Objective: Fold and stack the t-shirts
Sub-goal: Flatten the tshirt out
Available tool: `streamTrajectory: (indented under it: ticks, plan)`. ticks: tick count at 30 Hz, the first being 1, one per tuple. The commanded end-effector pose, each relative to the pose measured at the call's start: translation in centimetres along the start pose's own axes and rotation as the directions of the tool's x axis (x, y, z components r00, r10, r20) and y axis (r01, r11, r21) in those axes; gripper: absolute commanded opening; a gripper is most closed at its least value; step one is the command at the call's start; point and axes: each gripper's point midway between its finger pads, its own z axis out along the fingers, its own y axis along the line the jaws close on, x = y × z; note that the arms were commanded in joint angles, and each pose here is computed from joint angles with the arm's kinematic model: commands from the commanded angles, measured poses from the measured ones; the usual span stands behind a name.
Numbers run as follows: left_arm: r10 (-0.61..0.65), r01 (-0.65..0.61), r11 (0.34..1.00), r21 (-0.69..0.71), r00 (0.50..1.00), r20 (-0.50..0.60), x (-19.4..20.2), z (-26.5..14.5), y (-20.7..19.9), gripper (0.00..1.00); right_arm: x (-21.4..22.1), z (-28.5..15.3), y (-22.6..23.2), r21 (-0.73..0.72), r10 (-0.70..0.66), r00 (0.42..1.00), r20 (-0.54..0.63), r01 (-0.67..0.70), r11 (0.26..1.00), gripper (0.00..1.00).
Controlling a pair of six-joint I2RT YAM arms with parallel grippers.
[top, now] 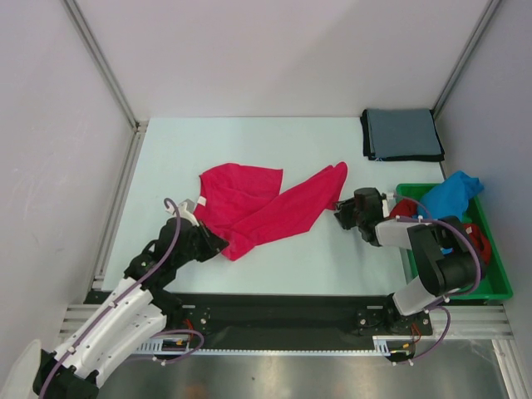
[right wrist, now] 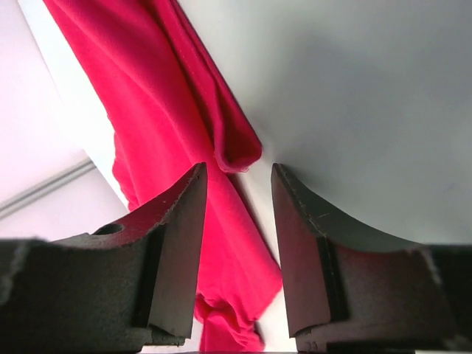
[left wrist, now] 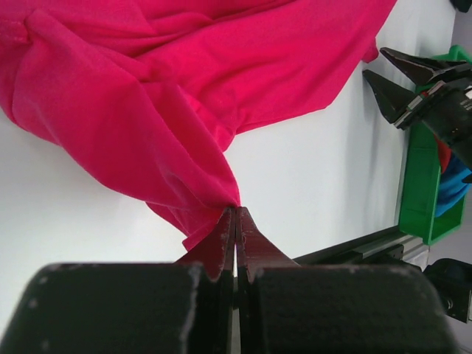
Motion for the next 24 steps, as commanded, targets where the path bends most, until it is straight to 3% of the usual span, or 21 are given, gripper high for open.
streamTrajectory:
  ticks: [1, 20, 24]
  plan:
    - [0.026, -0.029, 0.998, 0.052, 0.998, 0.057, -1.9, -0.7, -2.1, 0.0, 0.0, 0.8, -3.1, 0.129, 0.053, 0.998, 0.038, -0.058, 0.99, 0.45]
    - [0.04, -0.044, 0.997, 0.059, 0.997, 0.072, -2.3, -1.2, -2.4, 0.0, 0.2, 1.8, -5.0, 0.227, 0.134, 0.983, 0.128, -0.16, 0.961, 0.39]
    - [0.051, -0.056, 0.997, 0.055, 0.994, 0.095, -2.7, -1.5, -2.4, 0.0, 0.6, 2.3, -6.3, 0.259, 0.146, 0.982, 0.12, -0.173, 0.95, 0.31]
